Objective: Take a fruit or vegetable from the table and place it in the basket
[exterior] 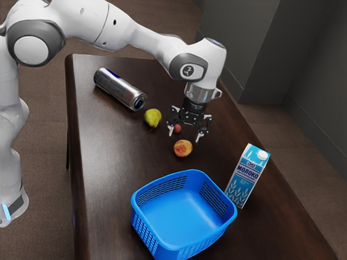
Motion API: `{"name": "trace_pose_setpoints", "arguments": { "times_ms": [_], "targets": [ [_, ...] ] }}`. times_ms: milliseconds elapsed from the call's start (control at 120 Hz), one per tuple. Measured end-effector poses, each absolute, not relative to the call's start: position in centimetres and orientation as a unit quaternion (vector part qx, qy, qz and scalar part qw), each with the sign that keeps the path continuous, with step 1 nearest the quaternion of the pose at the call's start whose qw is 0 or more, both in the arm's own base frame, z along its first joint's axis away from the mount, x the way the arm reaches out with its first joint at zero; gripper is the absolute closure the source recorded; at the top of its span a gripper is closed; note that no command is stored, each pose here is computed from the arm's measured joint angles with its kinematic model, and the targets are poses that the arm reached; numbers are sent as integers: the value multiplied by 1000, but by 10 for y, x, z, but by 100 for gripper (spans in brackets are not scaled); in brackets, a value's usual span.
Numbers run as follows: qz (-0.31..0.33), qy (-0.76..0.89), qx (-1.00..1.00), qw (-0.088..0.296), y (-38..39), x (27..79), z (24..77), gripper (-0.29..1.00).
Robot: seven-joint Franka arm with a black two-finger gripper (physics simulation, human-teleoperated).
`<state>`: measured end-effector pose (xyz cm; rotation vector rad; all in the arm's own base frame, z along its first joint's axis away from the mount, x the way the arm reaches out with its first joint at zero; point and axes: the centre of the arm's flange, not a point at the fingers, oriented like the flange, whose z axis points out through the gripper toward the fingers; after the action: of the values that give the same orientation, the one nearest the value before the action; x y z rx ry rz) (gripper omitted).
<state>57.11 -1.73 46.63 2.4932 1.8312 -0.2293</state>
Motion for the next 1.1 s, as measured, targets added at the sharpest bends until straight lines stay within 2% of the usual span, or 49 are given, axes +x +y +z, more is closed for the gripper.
{"name": "trace_pose_setpoints", "arguments": {
  "times_ms": [192,1100],
  "targets": [
    [-66,596,800,28,6,574,464,0],
    [-80,575,814,24,-3,581,418,0]
  ]
}}
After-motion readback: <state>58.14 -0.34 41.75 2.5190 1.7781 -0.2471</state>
